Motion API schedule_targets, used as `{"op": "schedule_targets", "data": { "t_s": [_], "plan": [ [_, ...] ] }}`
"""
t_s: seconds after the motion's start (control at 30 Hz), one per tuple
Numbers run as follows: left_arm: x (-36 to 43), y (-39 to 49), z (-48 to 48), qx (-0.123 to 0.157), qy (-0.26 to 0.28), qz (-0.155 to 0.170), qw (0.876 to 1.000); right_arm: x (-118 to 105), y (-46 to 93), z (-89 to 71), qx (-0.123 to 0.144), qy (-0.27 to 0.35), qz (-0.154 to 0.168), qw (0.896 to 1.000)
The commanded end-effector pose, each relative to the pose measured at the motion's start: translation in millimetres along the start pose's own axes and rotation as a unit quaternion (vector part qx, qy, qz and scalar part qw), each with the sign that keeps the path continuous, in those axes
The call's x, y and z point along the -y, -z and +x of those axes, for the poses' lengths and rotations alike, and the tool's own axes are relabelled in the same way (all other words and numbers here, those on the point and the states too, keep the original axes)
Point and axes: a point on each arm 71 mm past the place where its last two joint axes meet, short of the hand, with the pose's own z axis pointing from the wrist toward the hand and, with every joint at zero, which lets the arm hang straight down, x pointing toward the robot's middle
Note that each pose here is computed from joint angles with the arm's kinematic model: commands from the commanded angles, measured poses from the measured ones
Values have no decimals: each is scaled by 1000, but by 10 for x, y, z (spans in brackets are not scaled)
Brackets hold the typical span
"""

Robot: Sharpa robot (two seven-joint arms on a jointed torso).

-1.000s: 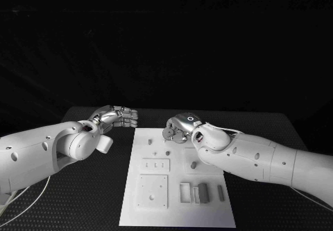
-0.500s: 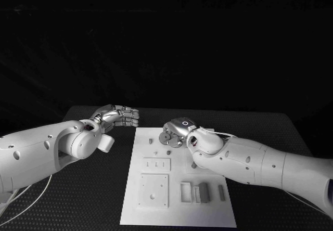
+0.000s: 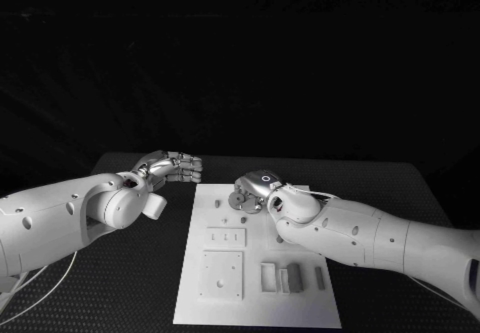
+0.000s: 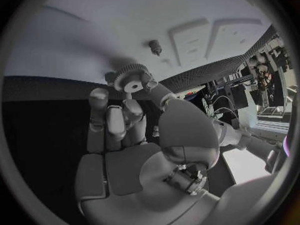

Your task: Assemble the parts on the task board

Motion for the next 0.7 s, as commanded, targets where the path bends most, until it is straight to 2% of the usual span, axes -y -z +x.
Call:
{"op": "schedule_targets", "data": {
  "t_s": [0.03, 0.7],
  "plan": [
    [14, -8, 24, -7, 1, 5, 1000, 2, -6, 21, -9, 3, -2, 1000],
    [14, -21, 30, -7, 1, 5, 1000, 61, -41, 104, -21, 9, 8, 1000]
  ]
}}
